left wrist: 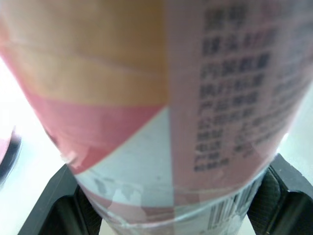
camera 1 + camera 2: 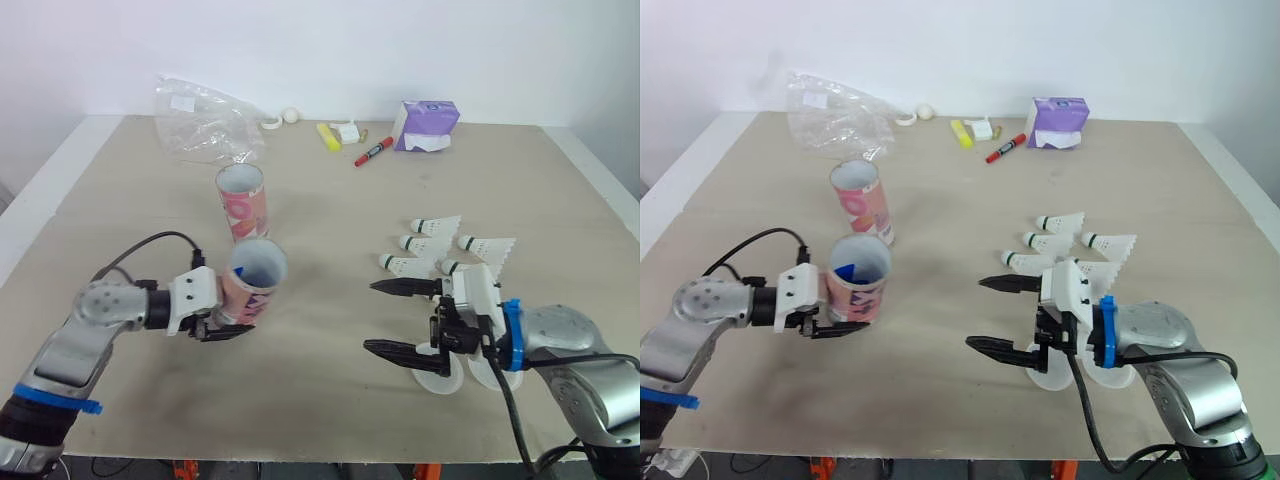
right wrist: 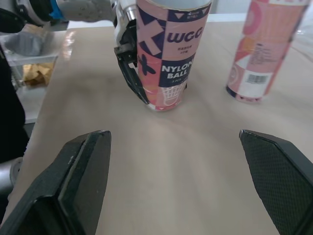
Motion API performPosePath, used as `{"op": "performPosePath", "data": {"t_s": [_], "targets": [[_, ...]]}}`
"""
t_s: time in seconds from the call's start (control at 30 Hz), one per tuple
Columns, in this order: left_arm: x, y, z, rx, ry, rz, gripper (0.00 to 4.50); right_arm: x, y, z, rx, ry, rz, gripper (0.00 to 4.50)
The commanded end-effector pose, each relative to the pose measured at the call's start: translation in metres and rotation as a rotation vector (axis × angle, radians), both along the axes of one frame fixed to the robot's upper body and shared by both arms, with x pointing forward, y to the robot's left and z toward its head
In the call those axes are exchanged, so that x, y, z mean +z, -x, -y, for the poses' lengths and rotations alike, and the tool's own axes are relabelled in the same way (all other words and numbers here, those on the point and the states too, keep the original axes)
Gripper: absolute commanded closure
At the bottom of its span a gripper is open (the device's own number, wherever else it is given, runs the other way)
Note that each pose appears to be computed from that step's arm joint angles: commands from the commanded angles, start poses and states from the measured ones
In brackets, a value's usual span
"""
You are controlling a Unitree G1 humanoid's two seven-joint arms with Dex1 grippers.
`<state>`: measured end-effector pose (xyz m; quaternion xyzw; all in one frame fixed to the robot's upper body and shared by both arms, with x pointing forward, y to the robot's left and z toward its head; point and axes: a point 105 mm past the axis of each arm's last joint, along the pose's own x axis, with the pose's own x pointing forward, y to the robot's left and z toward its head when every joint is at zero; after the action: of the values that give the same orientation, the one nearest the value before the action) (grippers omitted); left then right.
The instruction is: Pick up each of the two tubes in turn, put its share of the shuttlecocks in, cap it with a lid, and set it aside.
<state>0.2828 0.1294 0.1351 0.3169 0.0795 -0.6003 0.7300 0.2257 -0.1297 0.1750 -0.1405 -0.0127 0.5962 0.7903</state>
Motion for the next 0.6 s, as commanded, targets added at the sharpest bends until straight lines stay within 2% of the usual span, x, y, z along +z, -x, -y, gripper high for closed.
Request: {"op": "performPosePath", "data": {"t_s": [0.03,0.3,0.6], "targets": [[0.006,0.009,0.023,-0.134,-0.135,-0.001,1.19,0.013,0.010,0.003,-0.004,-0.012,0.060,0.00],[0.010,0.000,0.032,-0.175,-0.329,0.006,1.19,0.014,0.014,0.001,-0.027,-0.032,0.052,0.00],[0.006,-0.004,0.047,-0.166,-0.398,0.007,1.19,0.014,0.015,-0.003,-0.058,-0.073,0.035,0.00]]}}
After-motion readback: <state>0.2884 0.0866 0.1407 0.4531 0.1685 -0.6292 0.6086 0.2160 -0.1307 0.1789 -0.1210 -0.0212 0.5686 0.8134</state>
